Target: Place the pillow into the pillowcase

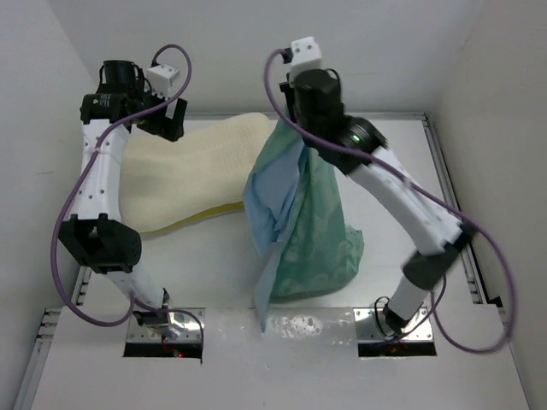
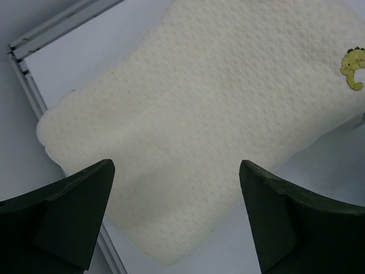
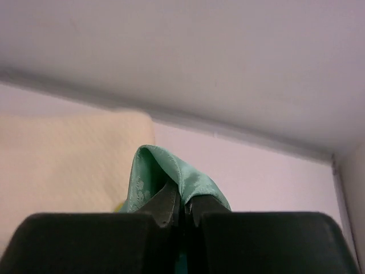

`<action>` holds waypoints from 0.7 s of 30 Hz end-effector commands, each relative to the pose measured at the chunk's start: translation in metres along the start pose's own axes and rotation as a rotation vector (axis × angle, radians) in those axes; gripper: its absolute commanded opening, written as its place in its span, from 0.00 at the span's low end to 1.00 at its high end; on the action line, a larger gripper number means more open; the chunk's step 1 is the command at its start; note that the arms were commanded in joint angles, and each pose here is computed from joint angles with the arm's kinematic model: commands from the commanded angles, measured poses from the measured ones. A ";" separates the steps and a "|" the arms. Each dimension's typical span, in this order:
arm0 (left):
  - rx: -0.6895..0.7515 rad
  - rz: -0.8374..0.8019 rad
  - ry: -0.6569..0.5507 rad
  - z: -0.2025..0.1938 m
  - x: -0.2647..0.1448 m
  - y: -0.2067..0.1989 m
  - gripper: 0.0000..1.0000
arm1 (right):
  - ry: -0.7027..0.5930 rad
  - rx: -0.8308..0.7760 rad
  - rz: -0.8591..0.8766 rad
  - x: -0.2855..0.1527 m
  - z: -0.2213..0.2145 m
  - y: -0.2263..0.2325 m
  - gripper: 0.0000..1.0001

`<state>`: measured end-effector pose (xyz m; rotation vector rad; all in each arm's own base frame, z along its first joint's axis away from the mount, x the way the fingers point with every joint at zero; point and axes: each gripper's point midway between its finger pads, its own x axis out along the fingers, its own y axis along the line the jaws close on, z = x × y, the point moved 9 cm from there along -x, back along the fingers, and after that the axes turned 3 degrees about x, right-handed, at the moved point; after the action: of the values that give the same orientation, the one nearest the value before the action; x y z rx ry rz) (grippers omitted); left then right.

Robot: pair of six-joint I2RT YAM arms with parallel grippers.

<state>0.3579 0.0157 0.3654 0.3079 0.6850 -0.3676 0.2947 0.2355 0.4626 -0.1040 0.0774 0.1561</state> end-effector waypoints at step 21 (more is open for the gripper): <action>0.110 -0.516 0.483 -0.084 0.129 -0.173 0.90 | 0.787 0.290 0.341 -0.019 -0.259 0.039 0.49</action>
<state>0.3272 -0.1339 0.2020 0.3470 1.2212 -0.8898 0.2588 0.2319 0.2369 -0.0395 0.8444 0.3845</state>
